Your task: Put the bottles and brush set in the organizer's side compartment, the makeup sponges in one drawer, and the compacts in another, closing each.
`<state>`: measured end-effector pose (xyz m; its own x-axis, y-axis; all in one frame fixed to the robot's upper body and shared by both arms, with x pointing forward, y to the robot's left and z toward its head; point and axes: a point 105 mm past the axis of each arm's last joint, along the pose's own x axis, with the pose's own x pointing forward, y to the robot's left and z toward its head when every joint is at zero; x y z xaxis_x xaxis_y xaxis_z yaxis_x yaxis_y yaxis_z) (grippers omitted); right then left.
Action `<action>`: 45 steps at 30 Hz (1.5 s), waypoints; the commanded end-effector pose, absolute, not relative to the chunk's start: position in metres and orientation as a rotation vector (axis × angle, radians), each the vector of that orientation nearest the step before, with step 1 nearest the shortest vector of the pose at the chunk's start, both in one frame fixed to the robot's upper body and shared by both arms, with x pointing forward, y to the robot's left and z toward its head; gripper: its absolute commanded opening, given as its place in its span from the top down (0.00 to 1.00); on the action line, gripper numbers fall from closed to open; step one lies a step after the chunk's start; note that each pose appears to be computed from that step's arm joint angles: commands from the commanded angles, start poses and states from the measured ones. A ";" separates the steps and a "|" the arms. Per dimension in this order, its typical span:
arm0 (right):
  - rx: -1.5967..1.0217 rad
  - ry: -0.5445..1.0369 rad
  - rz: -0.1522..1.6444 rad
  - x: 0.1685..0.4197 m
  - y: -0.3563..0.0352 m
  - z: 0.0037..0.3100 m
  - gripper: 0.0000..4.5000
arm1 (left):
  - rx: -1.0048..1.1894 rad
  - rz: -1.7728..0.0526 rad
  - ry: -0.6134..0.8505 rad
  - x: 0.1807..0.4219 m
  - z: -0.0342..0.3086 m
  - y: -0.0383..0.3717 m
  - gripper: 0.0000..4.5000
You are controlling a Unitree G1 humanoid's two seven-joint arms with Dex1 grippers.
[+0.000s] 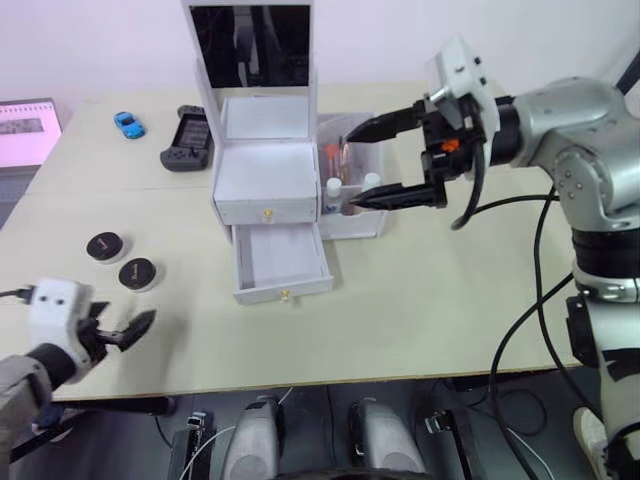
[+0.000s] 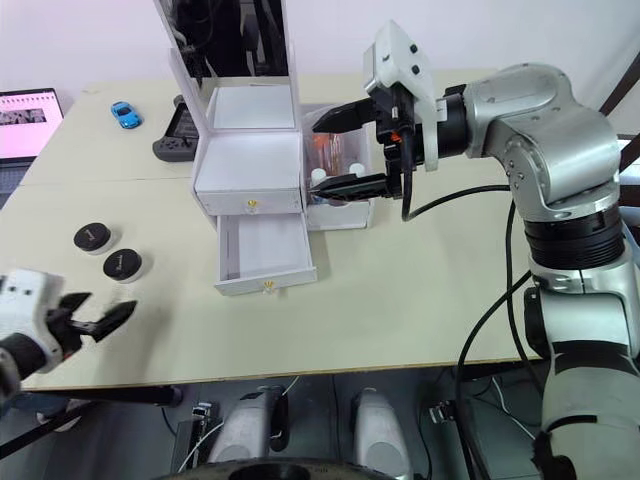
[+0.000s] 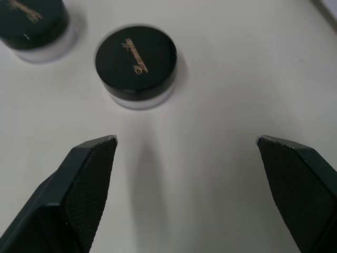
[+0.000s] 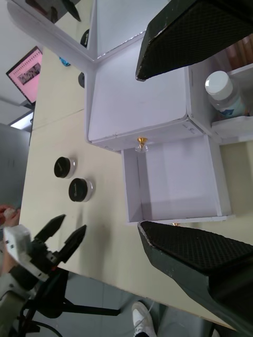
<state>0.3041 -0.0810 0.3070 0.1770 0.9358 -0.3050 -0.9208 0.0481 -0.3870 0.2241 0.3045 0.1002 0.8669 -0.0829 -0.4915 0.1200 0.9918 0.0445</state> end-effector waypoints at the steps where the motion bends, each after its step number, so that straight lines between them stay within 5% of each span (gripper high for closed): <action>1: -0.625 -0.085 1.359 0.300 -0.087 0.323 0.00 | 0.074 -0.007 0.556 0.244 0.097 0.324 0.01; 14: -0.655 -0.064 1.246 0.297 -0.106 0.323 0.00 | 0.121 -0.061 0.564 0.294 0.106 0.316 0.01; 17: -0.648 -0.066 1.241 0.296 -0.107 0.324 0.00 | 0.119 -0.081 0.569 0.296 0.107 0.312 0.19; 19: -0.648 -0.065 1.237 0.296 -0.107 0.323 0.00 | 0.125 -0.084 0.577 0.294 0.108 0.311 0.40; 26: -0.646 -0.074 1.238 0.298 -0.106 0.323 0.00 | 0.159 -0.108 0.533 0.294 0.132 0.308 0.40; 30: -0.640 -0.081 1.243 0.299 -0.104 0.325 0.00 | 0.184 -0.290 0.431 0.295 0.162 0.276 0.40; 35: -0.636 -0.086 1.240 0.300 -0.103 0.324 0.00 | 0.245 -0.741 0.333 0.275 0.191 0.196 0.40; 45: -0.631 -0.076 1.216 0.294 -0.108 0.321 0.00 | 0.221 -0.815 0.375 0.298 0.169 0.131 0.40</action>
